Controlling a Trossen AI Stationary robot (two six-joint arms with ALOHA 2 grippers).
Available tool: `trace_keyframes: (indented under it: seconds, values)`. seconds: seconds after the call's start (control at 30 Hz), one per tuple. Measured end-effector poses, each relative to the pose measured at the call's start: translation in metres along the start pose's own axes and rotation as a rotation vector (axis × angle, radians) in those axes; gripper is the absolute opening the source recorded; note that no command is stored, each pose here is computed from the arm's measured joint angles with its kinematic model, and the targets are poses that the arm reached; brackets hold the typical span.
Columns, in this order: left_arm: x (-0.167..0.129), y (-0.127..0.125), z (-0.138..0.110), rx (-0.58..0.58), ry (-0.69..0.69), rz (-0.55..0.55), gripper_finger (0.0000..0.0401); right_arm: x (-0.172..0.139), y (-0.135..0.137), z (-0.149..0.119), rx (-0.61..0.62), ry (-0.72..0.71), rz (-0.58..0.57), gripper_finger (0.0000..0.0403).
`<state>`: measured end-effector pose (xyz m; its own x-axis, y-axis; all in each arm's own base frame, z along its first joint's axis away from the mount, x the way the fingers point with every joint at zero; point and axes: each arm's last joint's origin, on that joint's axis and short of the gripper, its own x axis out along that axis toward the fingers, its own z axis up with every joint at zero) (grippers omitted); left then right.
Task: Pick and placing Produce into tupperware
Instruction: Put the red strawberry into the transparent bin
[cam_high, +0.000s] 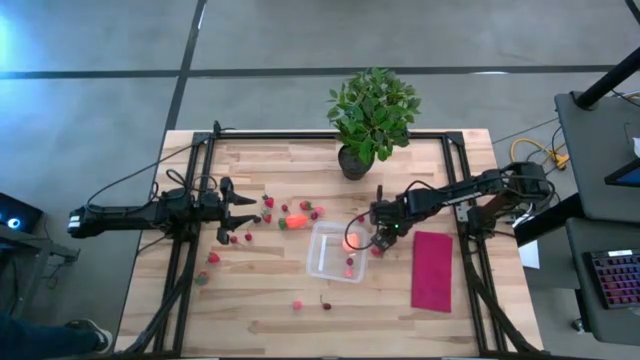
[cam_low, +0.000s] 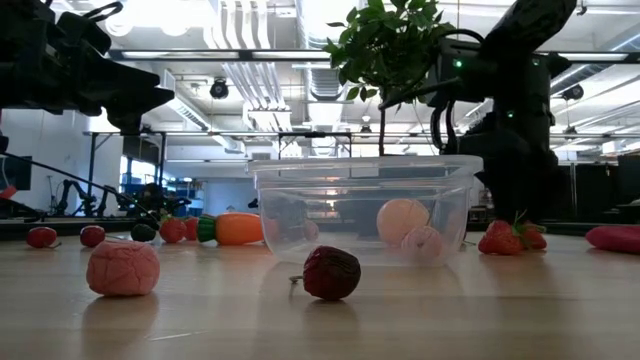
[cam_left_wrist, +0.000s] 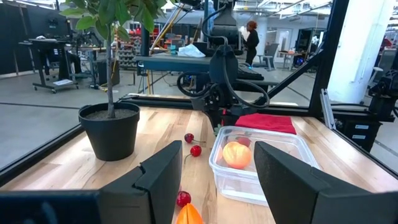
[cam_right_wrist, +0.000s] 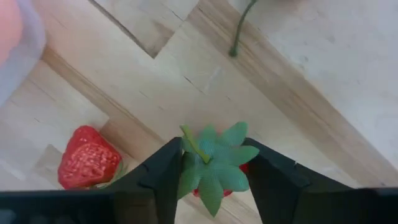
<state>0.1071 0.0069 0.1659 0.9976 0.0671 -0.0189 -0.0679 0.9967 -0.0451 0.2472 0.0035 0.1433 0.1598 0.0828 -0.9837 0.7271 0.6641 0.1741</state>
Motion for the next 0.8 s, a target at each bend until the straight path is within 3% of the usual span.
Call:
trace_keyframes:
  seconds: [0.23, 0.43, 0.67, 0.8]
  values:
    - [0.000, 0.000, 0.000, 0.000, -0.001, 0.000, 0.0187, -0.017, 0.006, 0.001, -0.017, 0.003, 0.098, 0.0142]
    - [0.000, 0.000, 0.000, 0.000, 0.002, 0.000, 0.0187, -0.059, 0.016, -0.001, -0.009, -0.015, 0.179, 0.0153]
    - [0.000, 0.000, 0.000, 0.000, 0.003, 0.000, 0.0187, -0.116, 0.065, 0.011, -0.030, -0.221, 0.405, 0.0146]
    - [0.000, 0.000, 0.000, 0.000, 0.003, 0.000, 0.0187, -0.117, 0.097, 0.028, -0.102, -0.252, 0.383, 0.0153]
